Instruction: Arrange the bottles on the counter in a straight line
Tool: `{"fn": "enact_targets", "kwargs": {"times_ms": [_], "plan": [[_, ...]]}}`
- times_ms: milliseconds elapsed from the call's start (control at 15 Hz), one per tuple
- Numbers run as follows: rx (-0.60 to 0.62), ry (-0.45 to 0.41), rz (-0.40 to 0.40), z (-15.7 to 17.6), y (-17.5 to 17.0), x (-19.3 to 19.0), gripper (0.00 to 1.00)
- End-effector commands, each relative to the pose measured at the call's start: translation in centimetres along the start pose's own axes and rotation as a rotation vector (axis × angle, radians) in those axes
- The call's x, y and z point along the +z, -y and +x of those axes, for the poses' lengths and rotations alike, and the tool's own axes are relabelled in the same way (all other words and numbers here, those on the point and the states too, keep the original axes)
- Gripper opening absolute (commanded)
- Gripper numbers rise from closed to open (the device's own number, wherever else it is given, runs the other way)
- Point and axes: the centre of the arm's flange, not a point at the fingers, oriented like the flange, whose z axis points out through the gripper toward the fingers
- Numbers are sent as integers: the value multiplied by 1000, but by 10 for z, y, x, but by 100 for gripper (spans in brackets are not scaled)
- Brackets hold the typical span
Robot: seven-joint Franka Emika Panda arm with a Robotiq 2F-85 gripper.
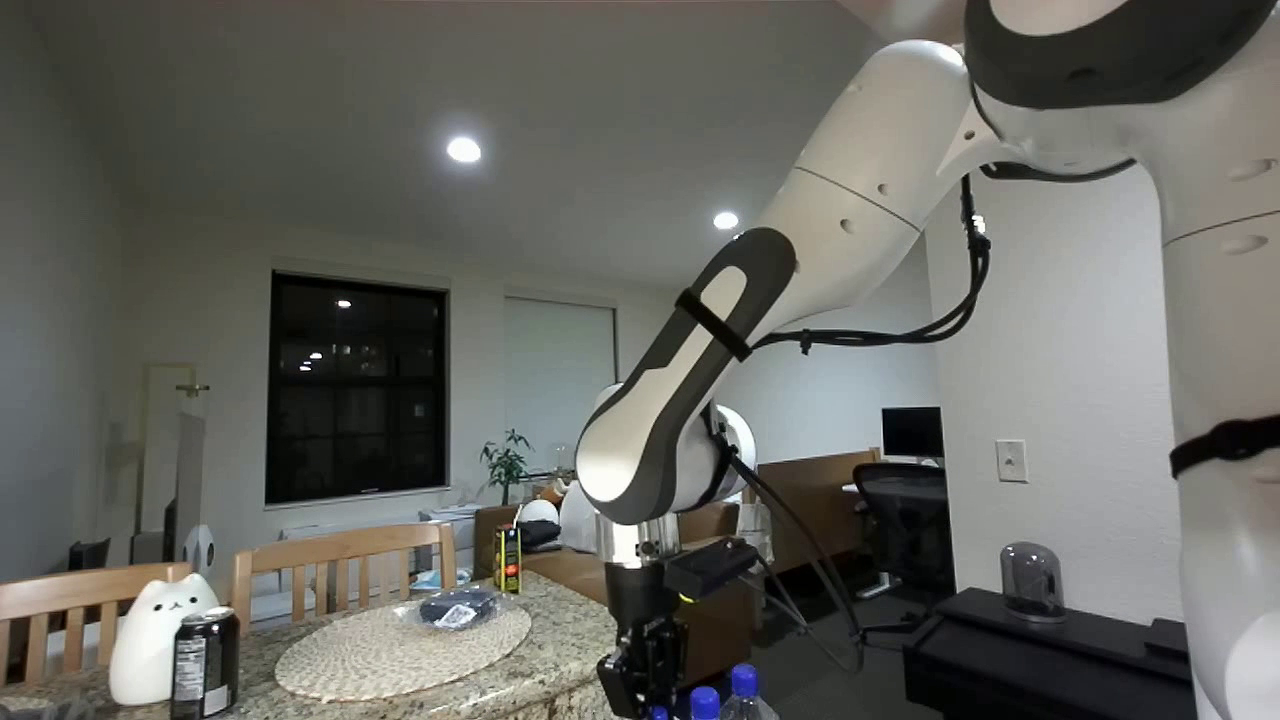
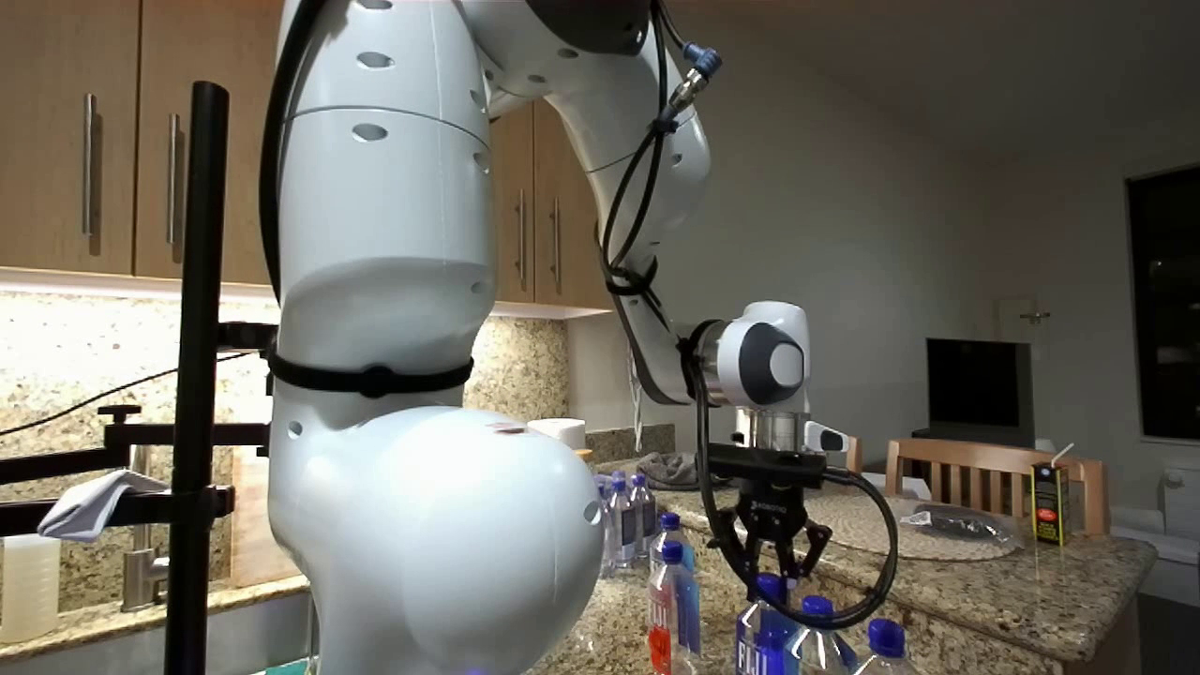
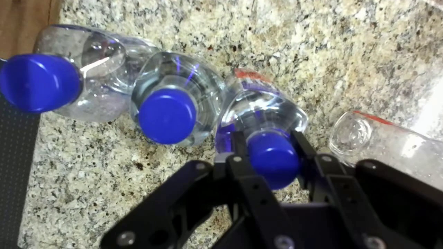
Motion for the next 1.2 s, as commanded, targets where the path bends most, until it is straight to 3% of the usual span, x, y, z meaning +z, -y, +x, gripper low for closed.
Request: {"fn": "enact_targets", "kwargs": {"times_ms": [0, 333, 400, 467, 867, 1133], "plan": [[-23, -43, -12, -6, -5, -9, 15], [-26, -36, -14, -7, -4, -9, 15], [-23, -36, -14, -7, -5, -9, 60], [-21, -38, -15, -7, -5, -9, 61], [-20, -67, -23, -7, -4, -26, 98], [-42, -103, -17, -8, 5, -49, 100]]}}
